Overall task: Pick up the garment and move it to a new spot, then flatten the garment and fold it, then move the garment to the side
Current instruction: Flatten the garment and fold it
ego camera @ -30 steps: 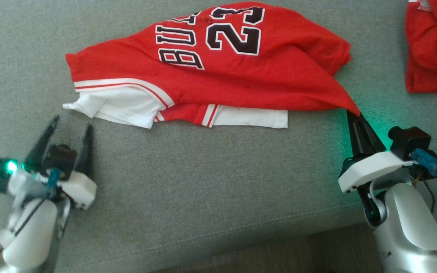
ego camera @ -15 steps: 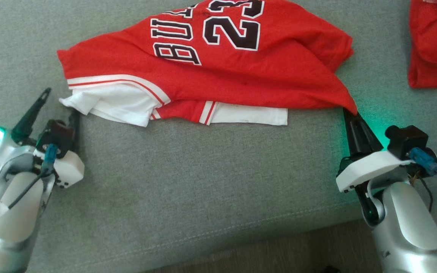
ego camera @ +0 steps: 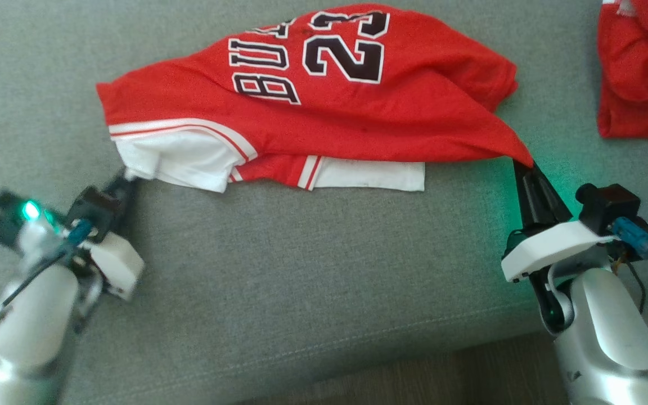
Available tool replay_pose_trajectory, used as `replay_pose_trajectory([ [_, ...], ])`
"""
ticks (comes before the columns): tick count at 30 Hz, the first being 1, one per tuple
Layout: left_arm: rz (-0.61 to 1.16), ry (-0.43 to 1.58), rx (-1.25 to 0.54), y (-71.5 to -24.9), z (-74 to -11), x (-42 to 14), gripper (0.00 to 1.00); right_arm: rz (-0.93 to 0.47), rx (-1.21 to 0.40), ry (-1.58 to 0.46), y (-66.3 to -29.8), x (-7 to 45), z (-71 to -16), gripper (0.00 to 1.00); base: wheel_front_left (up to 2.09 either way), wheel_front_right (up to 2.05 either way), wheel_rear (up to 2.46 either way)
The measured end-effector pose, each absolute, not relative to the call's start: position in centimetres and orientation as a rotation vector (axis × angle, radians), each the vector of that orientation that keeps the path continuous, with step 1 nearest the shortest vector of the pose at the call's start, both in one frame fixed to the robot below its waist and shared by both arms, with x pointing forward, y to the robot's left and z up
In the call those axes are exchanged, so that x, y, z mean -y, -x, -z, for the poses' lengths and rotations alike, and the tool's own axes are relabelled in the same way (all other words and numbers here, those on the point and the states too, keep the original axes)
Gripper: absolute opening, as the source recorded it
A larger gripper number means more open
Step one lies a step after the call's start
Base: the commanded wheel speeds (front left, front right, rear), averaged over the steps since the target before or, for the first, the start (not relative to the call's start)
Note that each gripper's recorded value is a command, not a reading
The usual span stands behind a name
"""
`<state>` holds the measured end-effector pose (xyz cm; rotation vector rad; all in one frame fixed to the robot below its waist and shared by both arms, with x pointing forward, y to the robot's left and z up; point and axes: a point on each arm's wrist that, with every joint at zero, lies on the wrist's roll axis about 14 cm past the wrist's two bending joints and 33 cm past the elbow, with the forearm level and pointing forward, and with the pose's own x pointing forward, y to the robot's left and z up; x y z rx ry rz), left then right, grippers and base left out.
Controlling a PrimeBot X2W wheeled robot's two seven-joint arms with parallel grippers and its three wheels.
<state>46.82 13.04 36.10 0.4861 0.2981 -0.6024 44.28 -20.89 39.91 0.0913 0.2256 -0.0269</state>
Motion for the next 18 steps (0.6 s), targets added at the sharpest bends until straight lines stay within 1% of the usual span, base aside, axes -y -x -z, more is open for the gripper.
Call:
replay_pose_trajectory([
  [3, 0.507, -0.168, -0.336, -44.9, -36.7, -11.9, 0.0, 0.021, -0.181, -0.093, -44.5, 20.7, -41.5, 0.0, 0.0, 0.0, 0.0],
  [5, 0.498, 0.033, -0.368, -43.2, -37.7, -10.3, 0.0, 0.019, -0.14, -0.095, -44.8, 20.7, -42.9, 0.0, 0.0, 0.0, 0.0],
  [7, 0.507, 0.242, -0.375, -42.4, -40.2, -8.9, 0.0, 0.023, -0.093, -0.113, -44.9, 20.7, -44.6, 0.0, 0.0, 0.0, 0.0],
  [9, 0.518, 0.398, -0.326, -42.7, -44.1, -8.7, 0.0, 0.027, -0.051, -0.123, -44.8, 20.8, -46.0, 0.0, 0.0, 0.0, 0.0],
  [12, 0.487, 0.673, -0.194, -43.9, -50.9, -10.0, 0.0, 0.031, 0.014, -0.179, -44.6, 20.7, -48.2, 0.0, 0.0, 0.0, 0.0],
  [15, 0.496, 0.857, -0.089, -43.7, -56.1, -11.1, 0.0, 0.011, 0.064, -0.243, -44.6, 20.1, -50.8, 0.0, 0.0, 0.0, 0.0],
  [17, 0.501, 0.918, -0.053, -43.2, -58.5, -11.7, 0.0, -0.017, 0.072, -0.275, -44.6, 19.3, -52.3, 0.0, 0.0, 0.0, 0.0],
  [18, 0.501, 0.918, -0.053, -43.2, -58.5, -11.7, 0.0, -0.017, 0.072, -0.275, -44.6, 19.3, -52.3, 0.0, 0.0, 0.0, 0.0],
])
